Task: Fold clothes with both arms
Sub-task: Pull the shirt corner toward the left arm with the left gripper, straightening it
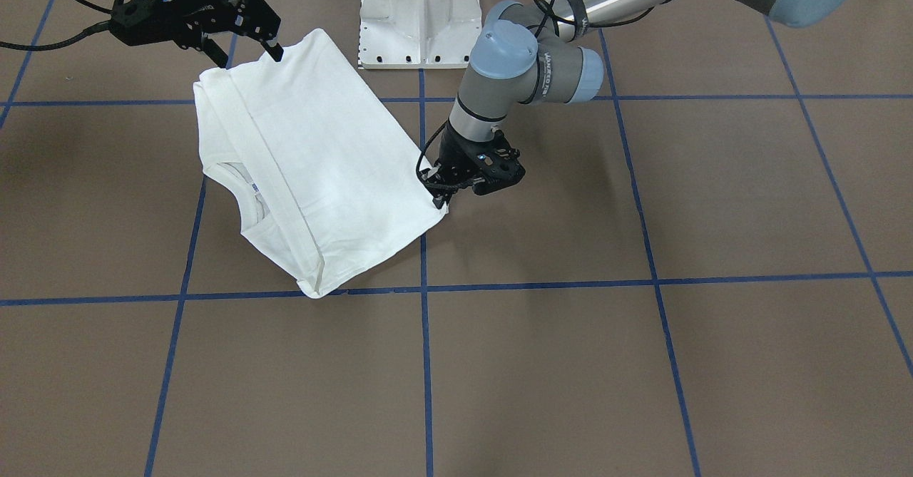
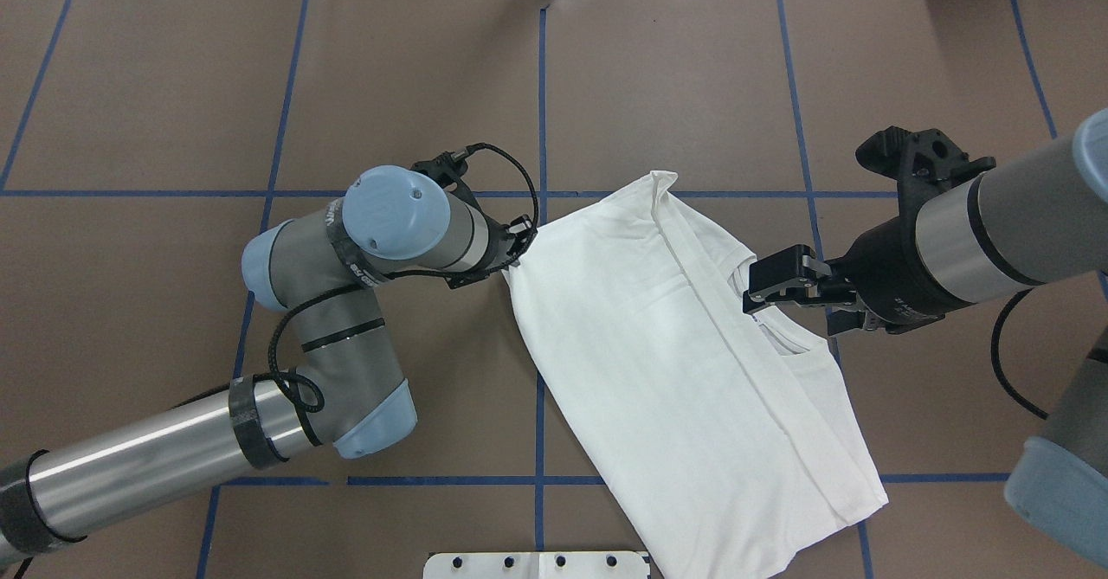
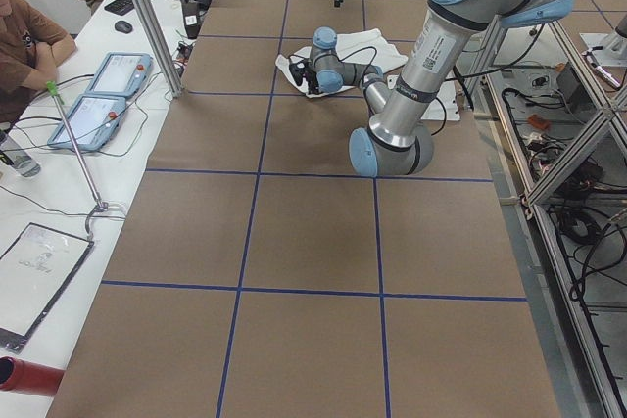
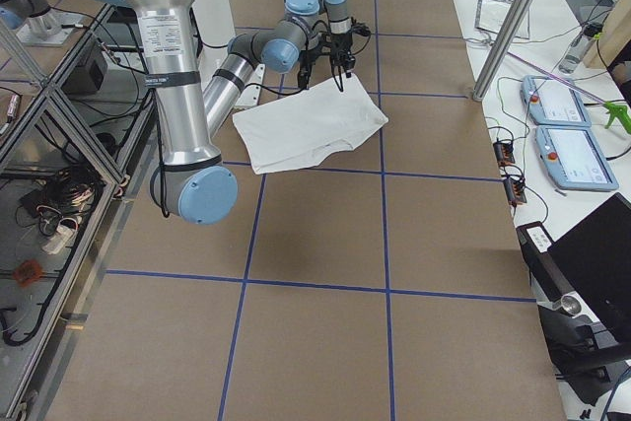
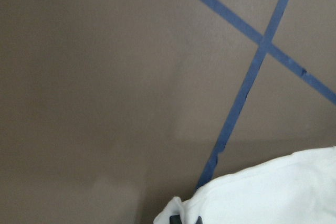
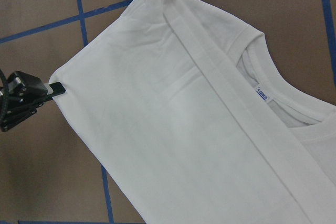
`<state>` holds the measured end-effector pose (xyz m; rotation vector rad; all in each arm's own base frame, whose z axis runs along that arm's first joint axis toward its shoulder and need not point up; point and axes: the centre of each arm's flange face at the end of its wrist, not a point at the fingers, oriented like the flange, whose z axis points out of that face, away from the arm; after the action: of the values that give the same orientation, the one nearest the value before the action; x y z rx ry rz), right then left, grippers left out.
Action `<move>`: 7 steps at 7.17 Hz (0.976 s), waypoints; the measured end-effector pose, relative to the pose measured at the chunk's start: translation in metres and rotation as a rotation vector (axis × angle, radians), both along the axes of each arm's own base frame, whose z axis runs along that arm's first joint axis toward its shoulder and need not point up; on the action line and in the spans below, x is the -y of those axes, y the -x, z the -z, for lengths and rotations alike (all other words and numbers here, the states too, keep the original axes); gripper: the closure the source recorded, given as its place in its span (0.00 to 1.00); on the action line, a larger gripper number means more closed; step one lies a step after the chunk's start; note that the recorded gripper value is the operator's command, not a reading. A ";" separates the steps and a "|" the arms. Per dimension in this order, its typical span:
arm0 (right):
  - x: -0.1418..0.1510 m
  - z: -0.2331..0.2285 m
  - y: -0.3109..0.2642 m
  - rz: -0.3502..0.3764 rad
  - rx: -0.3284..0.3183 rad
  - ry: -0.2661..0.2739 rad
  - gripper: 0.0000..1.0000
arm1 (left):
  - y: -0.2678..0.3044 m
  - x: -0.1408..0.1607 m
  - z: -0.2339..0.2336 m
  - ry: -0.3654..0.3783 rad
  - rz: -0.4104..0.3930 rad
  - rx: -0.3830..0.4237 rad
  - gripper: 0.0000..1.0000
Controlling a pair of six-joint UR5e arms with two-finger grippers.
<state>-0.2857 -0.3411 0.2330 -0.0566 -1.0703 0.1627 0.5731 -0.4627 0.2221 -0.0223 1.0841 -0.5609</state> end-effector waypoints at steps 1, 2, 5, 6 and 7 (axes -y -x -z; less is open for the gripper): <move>0.001 -0.001 0.001 -0.001 -0.002 0.001 0.00 | 0.016 0.023 -0.007 -0.015 0.020 0.037 1.00; 0.002 0.000 0.002 -0.003 -0.001 -0.002 0.00 | 0.032 0.050 -0.018 -0.035 0.037 0.080 1.00; 0.008 0.009 0.008 -0.006 0.009 -0.012 0.00 | 0.060 0.135 -0.046 -0.111 0.068 0.170 1.00; 0.010 0.009 0.010 -0.007 0.010 -0.013 0.00 | 0.055 0.160 -0.044 -0.136 0.079 0.165 1.00; 0.010 0.009 0.011 -0.006 0.009 -0.013 0.00 | 0.047 0.180 -0.042 -0.168 0.083 0.152 1.00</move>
<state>-0.2967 -0.3514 0.2237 -0.0429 -1.0808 0.1613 0.5259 -0.6429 0.2639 0.2098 0.9835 -0.5357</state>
